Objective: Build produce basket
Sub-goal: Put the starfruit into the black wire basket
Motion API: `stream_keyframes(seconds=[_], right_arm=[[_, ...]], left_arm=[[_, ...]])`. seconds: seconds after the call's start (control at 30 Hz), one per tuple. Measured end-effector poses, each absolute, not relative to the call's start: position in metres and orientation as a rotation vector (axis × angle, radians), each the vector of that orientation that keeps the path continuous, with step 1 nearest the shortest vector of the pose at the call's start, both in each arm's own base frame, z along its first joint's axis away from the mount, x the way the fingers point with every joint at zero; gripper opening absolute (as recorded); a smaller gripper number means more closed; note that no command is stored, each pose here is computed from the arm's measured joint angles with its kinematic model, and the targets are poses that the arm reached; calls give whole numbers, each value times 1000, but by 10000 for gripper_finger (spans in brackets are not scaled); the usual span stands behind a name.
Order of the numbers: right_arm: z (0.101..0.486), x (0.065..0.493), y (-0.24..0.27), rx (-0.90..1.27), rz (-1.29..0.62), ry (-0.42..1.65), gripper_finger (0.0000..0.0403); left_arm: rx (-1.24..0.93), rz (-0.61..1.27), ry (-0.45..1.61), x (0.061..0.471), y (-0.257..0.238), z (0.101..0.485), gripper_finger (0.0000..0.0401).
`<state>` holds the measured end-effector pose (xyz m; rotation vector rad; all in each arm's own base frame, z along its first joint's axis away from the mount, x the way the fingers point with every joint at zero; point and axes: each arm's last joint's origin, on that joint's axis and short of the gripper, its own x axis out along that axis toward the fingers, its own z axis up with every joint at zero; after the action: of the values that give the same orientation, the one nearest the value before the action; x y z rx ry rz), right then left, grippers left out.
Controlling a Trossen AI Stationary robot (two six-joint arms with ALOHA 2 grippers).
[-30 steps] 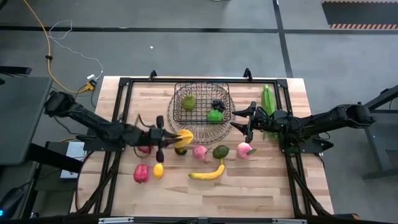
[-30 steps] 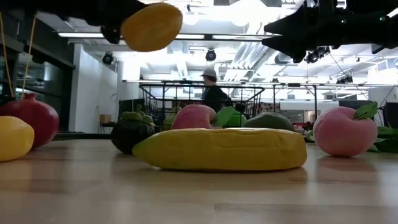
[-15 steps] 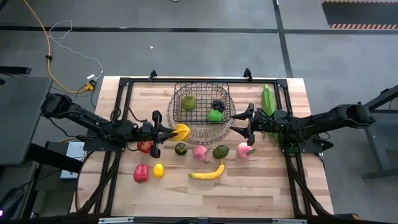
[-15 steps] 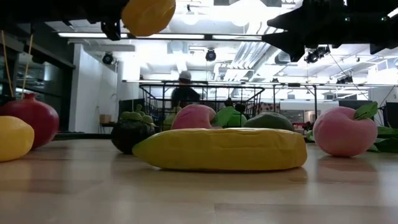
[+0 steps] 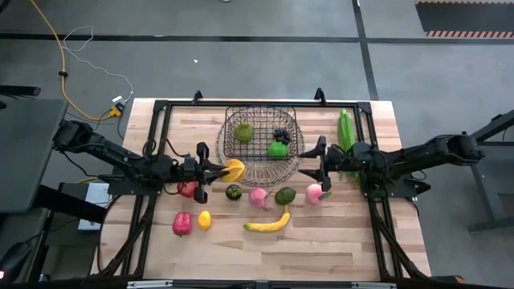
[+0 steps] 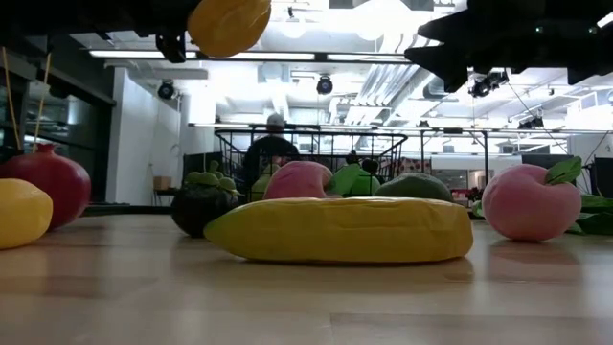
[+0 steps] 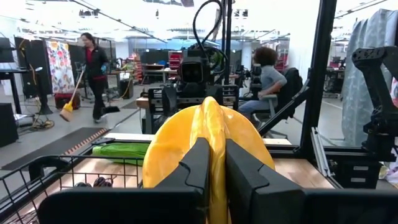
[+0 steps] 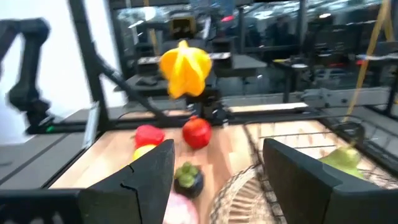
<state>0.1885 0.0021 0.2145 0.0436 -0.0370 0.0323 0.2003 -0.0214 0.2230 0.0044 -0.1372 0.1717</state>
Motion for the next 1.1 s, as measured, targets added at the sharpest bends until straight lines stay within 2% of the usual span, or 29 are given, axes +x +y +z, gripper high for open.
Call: stream_keyframes(seconds=[0.27,0.4,0.57,0.8,1.1], right_arm=[[212,189,2,11,42,-11,236],[214,188,2,9,42,-31,236],[215,188,2,15,42,-38,236],[214,188,2,17,42,-38,236],[214,188,2,-1,42,-38,236]], left_arm=[[-1,187,-137,200,-21,223,17],[-94,367,-142,207,-17,234,17],[-35,512,-5,230,0,259,17],[19,702,366,263,48,280,17],[-85,674,612,290,100,241,17]])
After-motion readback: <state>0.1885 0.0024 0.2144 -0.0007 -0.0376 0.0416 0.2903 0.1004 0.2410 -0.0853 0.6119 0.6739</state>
